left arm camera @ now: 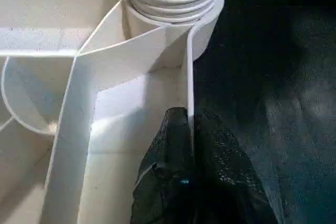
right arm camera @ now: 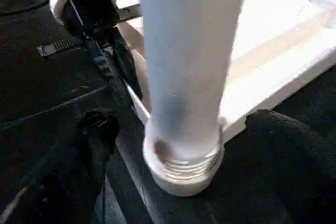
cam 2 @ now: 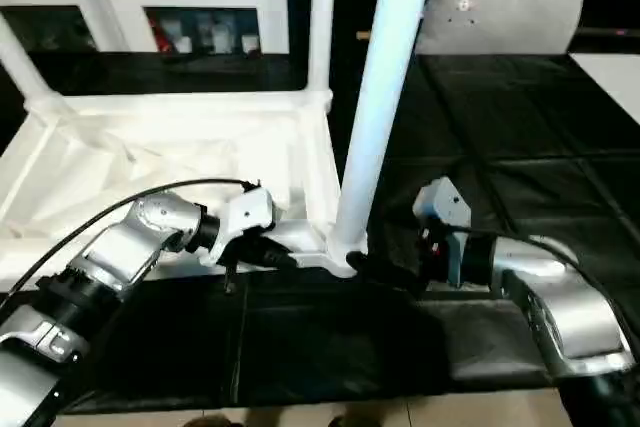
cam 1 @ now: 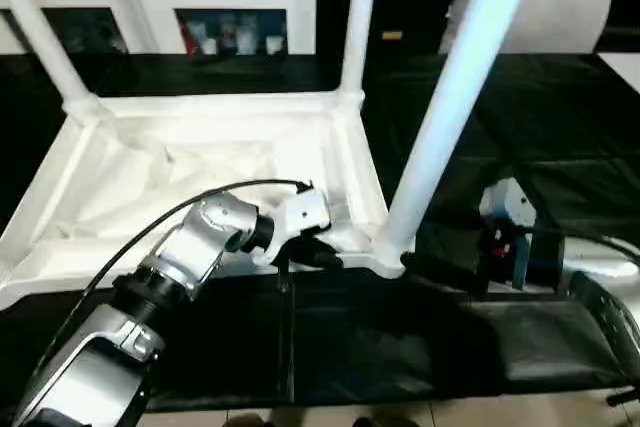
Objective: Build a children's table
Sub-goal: Rotate leg to tighten
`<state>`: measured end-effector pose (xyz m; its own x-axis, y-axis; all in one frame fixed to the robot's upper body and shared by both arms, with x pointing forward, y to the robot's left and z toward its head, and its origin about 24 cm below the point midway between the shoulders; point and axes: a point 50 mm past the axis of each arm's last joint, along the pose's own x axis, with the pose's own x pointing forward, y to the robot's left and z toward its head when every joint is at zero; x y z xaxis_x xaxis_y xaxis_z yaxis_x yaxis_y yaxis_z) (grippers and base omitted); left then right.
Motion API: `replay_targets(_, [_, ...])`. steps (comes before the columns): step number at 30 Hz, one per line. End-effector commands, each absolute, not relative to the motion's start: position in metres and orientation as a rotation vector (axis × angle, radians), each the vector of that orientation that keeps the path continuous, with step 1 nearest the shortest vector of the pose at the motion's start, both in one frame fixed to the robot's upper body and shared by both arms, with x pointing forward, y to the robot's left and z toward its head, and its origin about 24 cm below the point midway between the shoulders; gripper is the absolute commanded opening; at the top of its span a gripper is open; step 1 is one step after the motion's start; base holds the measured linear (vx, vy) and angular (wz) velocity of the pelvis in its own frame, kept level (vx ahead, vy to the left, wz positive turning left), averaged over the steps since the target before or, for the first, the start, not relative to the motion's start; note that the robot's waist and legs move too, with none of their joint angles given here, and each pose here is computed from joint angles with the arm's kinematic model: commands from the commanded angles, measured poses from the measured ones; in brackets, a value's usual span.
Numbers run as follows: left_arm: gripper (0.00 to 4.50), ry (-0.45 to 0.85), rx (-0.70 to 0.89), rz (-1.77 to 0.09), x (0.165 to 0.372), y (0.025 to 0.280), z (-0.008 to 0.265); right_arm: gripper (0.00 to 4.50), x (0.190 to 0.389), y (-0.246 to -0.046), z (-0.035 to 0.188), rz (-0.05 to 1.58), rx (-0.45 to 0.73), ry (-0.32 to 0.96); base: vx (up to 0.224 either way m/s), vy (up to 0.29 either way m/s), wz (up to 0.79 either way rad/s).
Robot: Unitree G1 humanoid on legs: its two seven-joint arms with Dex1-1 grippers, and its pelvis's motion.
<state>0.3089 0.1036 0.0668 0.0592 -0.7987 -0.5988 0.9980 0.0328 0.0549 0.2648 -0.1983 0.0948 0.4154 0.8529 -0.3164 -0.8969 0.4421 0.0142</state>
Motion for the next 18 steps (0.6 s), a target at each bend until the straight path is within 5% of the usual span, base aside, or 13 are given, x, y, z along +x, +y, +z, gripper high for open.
replay_targets(1, [0.00,0.510,0.585,-1.544,0.299,0.109,0.058,3.93,0.267,-0.201,0.095,1.164,-0.168,0.313,0.000,0.000,0.00])
replay_targets(18, [0.00,0.457,0.541,-1.558,0.297,0.104,0.064,2.42,0.279,-0.184,0.086,1.334,-0.107,0.332,0.000,0.000,0.00])
